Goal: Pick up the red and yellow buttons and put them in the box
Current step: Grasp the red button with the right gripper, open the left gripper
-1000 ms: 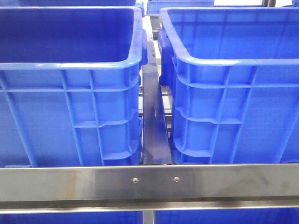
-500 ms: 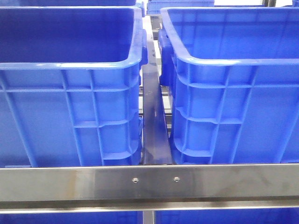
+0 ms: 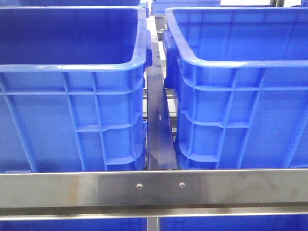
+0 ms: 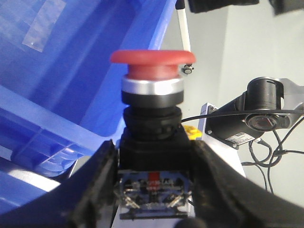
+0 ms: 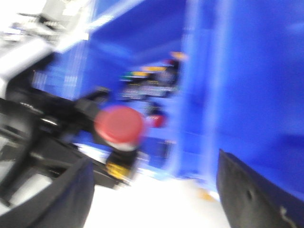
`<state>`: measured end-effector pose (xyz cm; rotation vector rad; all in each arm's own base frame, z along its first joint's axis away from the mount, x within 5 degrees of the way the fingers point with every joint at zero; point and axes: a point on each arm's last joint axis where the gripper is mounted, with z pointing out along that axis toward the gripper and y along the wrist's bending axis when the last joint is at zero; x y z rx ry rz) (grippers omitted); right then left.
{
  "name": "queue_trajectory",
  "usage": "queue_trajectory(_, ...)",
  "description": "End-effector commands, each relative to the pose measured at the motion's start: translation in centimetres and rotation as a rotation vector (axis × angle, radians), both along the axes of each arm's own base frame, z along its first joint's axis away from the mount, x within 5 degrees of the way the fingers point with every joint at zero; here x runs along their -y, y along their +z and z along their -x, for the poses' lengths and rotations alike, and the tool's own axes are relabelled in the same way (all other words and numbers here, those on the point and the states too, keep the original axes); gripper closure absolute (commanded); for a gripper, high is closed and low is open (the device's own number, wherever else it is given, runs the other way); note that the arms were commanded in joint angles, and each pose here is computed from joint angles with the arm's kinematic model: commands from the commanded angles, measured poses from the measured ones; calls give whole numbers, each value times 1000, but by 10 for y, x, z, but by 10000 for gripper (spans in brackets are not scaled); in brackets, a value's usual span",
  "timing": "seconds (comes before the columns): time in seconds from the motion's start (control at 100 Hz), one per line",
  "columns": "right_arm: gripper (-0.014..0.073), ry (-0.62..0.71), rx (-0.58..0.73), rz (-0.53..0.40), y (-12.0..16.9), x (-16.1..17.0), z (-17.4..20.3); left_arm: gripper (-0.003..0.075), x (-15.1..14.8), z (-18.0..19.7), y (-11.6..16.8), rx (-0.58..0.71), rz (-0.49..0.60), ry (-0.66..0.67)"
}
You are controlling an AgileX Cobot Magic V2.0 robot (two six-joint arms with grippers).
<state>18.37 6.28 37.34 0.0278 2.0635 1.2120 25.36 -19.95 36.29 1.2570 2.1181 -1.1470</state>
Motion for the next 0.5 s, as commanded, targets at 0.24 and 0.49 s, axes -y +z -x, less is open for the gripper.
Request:
queue_trajectory(0.24, 37, 136, -4, -206, 1, -33, -29, 608, 1, 14, 26, 19, 99, -21)
queue_trajectory(0.49, 37, 190, -55, -227, -15, -59, -42, 608, 1, 14, 26, 20, 99, -20)
